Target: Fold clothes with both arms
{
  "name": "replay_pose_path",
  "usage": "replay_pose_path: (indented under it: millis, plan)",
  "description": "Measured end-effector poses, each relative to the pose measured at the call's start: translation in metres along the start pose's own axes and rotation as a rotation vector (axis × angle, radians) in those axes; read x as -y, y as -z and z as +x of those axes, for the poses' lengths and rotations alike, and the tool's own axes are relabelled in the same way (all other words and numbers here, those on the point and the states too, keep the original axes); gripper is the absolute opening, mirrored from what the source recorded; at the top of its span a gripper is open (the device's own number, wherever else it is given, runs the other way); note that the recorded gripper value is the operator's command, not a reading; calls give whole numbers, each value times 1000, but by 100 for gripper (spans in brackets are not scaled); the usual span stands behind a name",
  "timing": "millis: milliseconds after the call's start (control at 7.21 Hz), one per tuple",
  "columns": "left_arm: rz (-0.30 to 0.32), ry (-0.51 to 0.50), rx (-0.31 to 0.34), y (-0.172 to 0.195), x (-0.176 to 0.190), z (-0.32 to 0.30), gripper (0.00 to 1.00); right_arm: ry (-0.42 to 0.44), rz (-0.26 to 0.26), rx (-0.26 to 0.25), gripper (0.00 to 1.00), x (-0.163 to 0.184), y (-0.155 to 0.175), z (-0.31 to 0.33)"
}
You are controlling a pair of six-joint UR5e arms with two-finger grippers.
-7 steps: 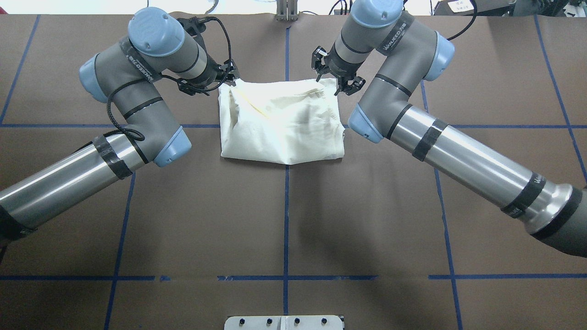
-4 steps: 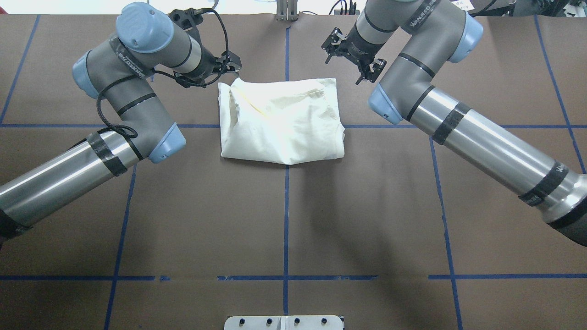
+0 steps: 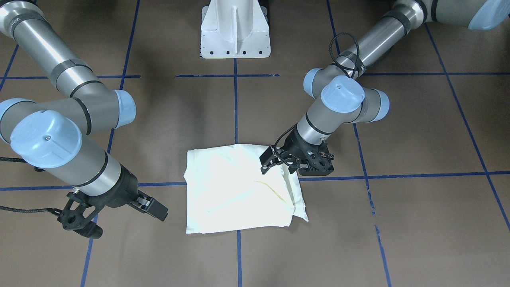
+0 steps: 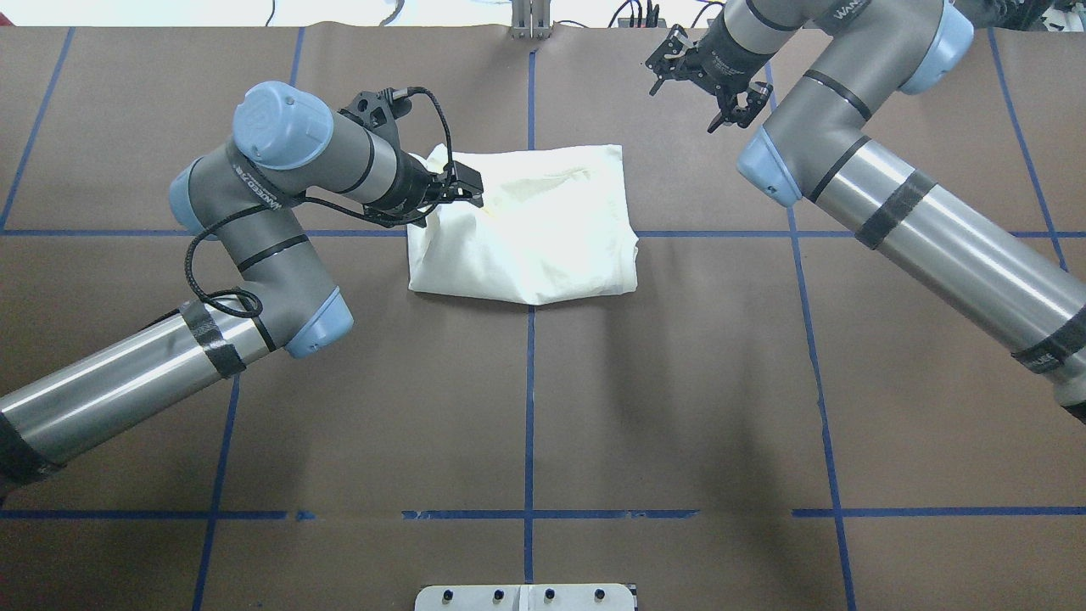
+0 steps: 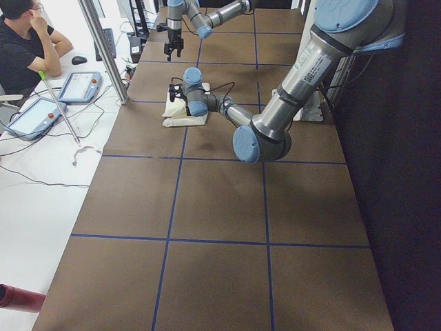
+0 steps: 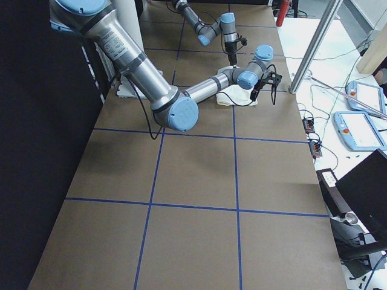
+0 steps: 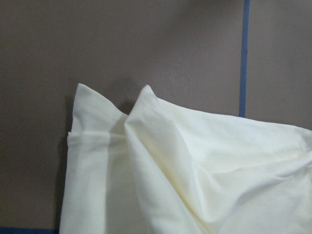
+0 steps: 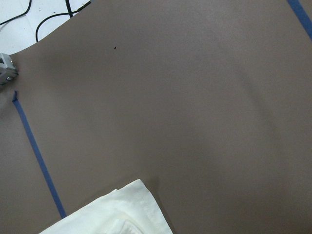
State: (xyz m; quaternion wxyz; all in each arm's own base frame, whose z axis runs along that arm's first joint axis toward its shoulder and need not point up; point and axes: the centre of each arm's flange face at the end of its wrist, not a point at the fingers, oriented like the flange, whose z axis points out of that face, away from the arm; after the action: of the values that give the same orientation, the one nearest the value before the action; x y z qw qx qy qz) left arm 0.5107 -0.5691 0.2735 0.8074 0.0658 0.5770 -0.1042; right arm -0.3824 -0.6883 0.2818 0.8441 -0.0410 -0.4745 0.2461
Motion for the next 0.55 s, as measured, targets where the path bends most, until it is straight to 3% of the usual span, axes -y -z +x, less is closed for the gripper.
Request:
replay_pose_path:
  millis: [555]
  plan:
    - [-94, -46, -58, -16, -37, 4, 100, 0, 2, 1, 100, 2, 1, 1]
